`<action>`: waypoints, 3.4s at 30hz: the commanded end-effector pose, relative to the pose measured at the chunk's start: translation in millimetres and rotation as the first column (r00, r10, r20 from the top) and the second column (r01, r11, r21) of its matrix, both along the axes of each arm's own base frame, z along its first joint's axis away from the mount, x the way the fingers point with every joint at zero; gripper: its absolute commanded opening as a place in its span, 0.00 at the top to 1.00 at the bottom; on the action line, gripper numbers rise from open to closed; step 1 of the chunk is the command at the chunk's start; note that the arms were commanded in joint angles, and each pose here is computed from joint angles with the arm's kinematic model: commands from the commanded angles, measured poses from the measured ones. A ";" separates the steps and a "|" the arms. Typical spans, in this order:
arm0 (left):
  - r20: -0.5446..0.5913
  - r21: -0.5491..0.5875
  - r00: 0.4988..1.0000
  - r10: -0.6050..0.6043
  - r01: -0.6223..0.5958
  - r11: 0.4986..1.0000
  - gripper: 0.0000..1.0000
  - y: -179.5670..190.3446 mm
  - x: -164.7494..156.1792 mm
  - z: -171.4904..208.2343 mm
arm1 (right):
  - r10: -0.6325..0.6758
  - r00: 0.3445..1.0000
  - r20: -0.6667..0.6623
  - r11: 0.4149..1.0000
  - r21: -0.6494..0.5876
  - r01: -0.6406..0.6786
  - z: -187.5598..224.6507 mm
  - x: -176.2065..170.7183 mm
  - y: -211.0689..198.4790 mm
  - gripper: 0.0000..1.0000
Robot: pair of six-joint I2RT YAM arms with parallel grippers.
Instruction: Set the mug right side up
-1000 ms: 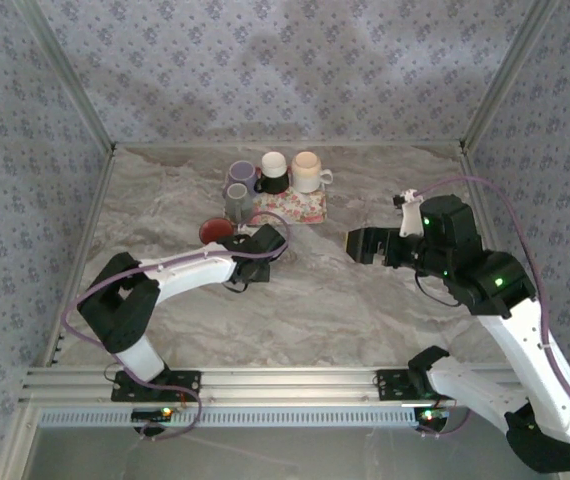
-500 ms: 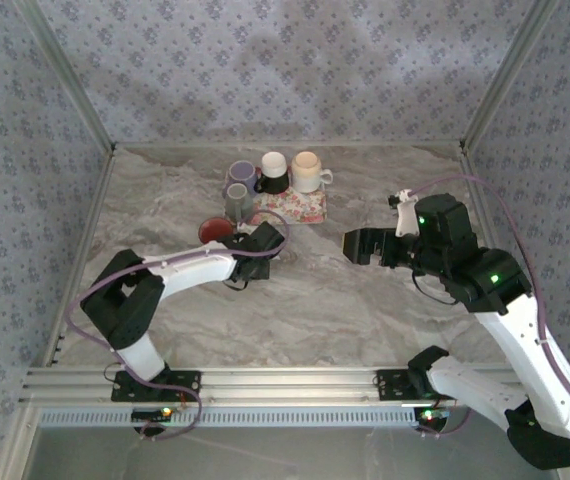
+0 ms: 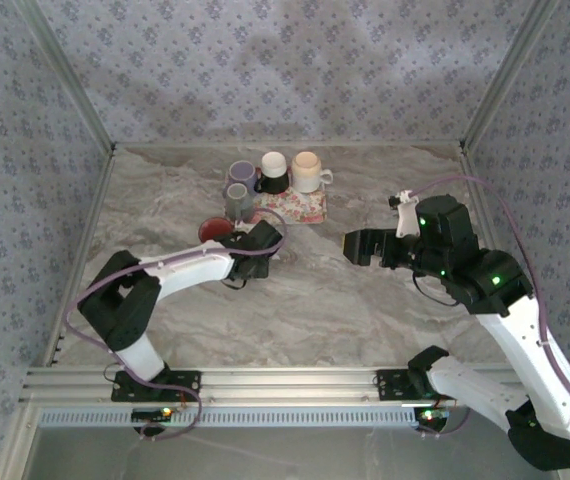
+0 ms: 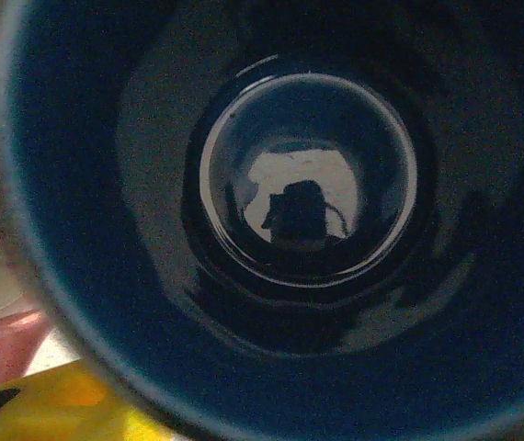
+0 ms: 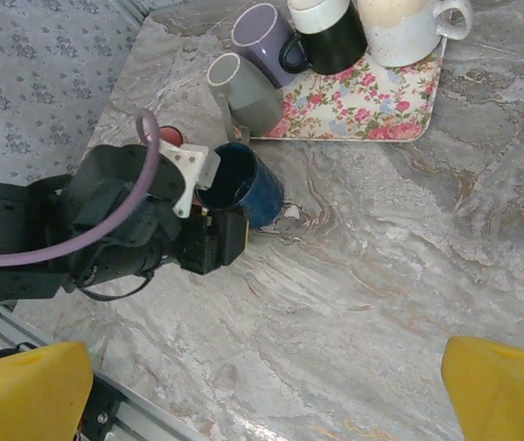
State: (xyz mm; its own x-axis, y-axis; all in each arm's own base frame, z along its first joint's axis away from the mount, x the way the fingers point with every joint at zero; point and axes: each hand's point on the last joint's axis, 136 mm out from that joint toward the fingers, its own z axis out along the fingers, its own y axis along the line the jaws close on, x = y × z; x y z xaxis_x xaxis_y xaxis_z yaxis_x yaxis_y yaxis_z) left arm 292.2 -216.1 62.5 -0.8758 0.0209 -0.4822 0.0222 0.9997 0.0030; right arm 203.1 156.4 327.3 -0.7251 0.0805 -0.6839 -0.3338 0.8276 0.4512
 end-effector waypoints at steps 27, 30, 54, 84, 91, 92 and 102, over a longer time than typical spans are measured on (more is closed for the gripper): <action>0.117 -0.088 0.991 -0.069 0.080 0.993 0.02 6.4 76.8 179.7 | 0.004 1.000 0.016 1.000 0.006 -0.004 -0.9 7.0 16.5 0.00; 0.088 -0.066 0.995 -0.054 0.060 0.996 0.00 7.5 105.5 164.1 | 0.002 1.000 0.007 1.000 -0.018 -0.001 -5.1 6.8 16.2 0.00; -0.095 -0.113 0.994 0.054 -0.065 0.991 0.00 28.9 196.9 57.6 | 0.005 1.000 -0.027 0.990 -0.142 -0.009 -20.4 -1.4 2.7 0.00; -0.163 -0.112 0.984 0.067 -0.085 0.990 0.59 31.3 192.9 18.0 | 0.000 1.000 -0.031 0.990 -0.143 -0.005 -31.4 -5.3 -1.2 0.00; -0.117 -0.115 0.991 0.060 -0.073 0.991 0.61 29.0 195.0 46.8 | -0.002 1.000 -0.022 0.991 -0.134 -0.001 -30.4 -7.2 -3.1 0.00; -0.111 -0.118 0.992 0.061 -0.075 0.990 0.61 29.0 195.4 50.7 | -0.001 1.000 -0.022 0.991 -0.135 -0.002 -30.9 -7.6 -3.2 0.00; -0.073 -0.137 0.995 0.064 -0.074 0.988 0.66 26.5 195.2 73.8 | 0.001 1.000 -0.019 0.992 -0.123 -0.003 -32.9 -11.6 -5.0 0.00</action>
